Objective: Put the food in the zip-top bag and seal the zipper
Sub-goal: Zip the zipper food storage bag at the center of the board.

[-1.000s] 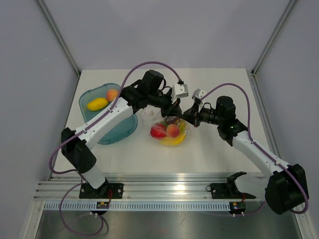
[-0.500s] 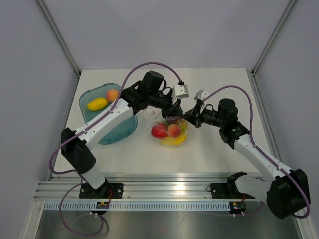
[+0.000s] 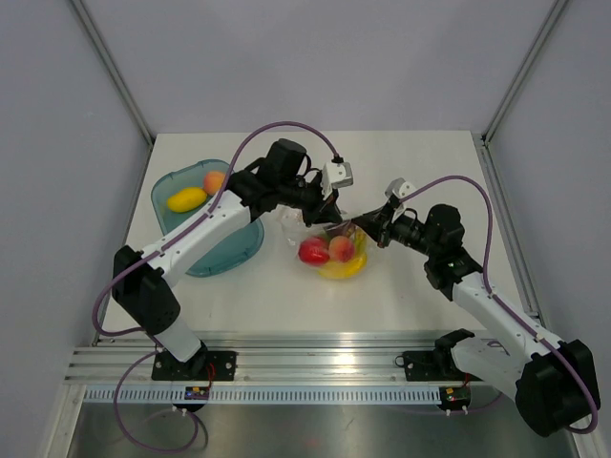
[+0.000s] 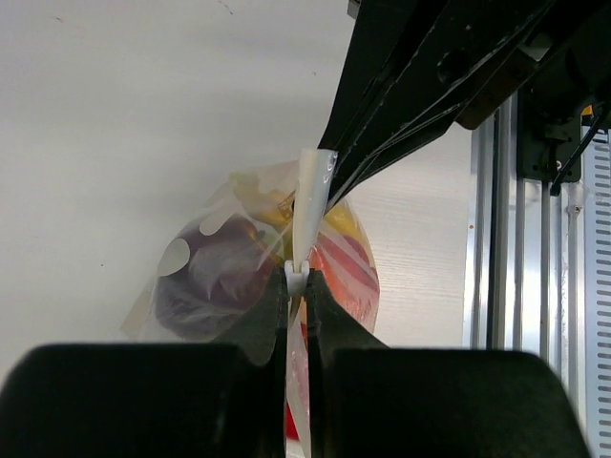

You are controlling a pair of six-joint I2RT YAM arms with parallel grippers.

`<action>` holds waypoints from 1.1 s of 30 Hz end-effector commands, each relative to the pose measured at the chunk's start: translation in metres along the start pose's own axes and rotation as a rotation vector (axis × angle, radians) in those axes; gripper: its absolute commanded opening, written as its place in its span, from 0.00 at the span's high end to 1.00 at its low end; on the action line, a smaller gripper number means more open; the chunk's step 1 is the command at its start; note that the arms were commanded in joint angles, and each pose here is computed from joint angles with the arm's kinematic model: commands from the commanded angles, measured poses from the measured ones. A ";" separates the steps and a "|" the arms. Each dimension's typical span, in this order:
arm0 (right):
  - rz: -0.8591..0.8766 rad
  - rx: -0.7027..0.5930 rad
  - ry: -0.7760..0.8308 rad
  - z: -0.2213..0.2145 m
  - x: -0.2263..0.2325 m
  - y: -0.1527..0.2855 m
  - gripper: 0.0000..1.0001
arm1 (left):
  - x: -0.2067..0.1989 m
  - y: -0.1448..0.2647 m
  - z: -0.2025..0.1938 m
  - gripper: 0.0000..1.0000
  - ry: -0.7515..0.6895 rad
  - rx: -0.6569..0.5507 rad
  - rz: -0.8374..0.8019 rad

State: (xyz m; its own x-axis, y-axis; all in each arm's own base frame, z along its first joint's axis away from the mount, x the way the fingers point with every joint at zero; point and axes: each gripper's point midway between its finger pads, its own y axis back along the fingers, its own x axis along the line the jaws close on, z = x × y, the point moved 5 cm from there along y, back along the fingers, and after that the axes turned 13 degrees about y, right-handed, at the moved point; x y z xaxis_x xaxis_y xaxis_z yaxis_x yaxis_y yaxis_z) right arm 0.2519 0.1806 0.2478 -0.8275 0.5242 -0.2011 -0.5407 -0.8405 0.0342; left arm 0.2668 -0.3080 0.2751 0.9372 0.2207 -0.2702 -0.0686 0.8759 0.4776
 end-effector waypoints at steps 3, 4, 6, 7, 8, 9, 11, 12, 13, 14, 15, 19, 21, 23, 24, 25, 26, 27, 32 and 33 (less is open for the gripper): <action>-0.162 -0.157 0.097 0.042 -0.025 0.009 1.00 | 0.016 0.017 -0.014 1.00 0.050 0.032 0.111; -0.176 -0.148 0.092 0.040 -0.026 0.010 1.00 | 0.017 0.020 -0.015 1.00 0.058 0.031 0.119; -0.214 -0.139 0.095 0.038 -0.031 0.014 1.00 | 0.023 0.026 -0.021 1.00 0.084 0.033 0.145; -0.226 -0.139 0.095 0.036 -0.032 0.016 1.00 | 0.021 0.032 -0.019 1.00 0.078 0.018 0.152; -0.239 -0.143 0.094 0.036 -0.034 0.018 1.00 | 0.024 0.034 -0.024 1.00 0.089 0.020 0.166; -0.256 -0.149 0.095 0.038 -0.036 0.019 1.00 | 0.025 0.037 -0.026 1.00 0.090 0.017 0.178; -0.284 -0.153 0.092 0.037 -0.040 0.023 1.00 | 0.027 0.044 -0.028 1.00 0.092 0.009 0.203; -0.290 -0.159 0.092 0.038 -0.040 0.023 1.00 | 0.027 0.047 -0.029 1.00 0.096 0.010 0.213; -0.300 -0.158 0.091 0.038 -0.042 0.024 1.00 | 0.027 0.049 -0.029 1.00 0.093 0.006 0.220; -0.307 -0.163 0.091 0.040 -0.043 0.024 1.00 | 0.028 0.052 -0.030 1.00 0.099 0.007 0.231; -0.326 -0.166 0.091 0.041 -0.046 0.025 1.00 | 0.029 0.053 -0.033 1.00 0.105 0.010 0.234; -0.390 -0.181 0.092 0.045 -0.054 0.029 1.00 | 0.032 0.057 -0.043 1.00 0.128 0.021 0.253; -0.434 -0.191 0.097 0.047 -0.060 0.031 1.00 | 0.034 0.060 -0.046 1.00 0.138 0.015 0.263; -0.469 -0.197 0.101 0.049 -0.065 0.035 1.00 | 0.035 0.063 -0.052 1.00 0.156 0.016 0.271; -0.478 -0.203 0.102 0.051 -0.067 0.035 1.00 | 0.035 0.064 -0.052 1.00 0.153 0.011 0.273; -0.488 -0.206 0.105 0.052 -0.069 0.036 1.00 | 0.036 0.064 -0.056 1.00 0.161 0.014 0.281; -0.499 -0.211 0.108 0.054 -0.072 0.037 1.00 | 0.035 0.066 -0.057 1.00 0.163 0.009 0.284; -0.508 -0.218 0.108 0.056 -0.073 0.038 1.00 | 0.035 0.068 -0.057 1.00 0.164 0.007 0.288; -0.582 -0.237 0.113 0.060 -0.083 0.042 1.00 | 0.035 0.074 -0.068 1.00 0.206 0.012 0.308; -0.593 -0.238 0.113 0.060 -0.084 0.043 1.00 | 0.033 0.077 -0.066 1.00 0.204 -0.002 0.315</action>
State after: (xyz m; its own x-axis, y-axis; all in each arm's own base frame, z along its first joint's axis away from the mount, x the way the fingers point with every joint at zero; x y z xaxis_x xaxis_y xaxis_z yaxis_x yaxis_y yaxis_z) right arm 0.2772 0.1388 0.2721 -0.5862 0.7853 -0.1994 -0.7815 -0.6129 -0.1162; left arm 0.2730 -0.2278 0.2465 0.8352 0.4693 -0.2868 -0.2690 0.8033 0.5313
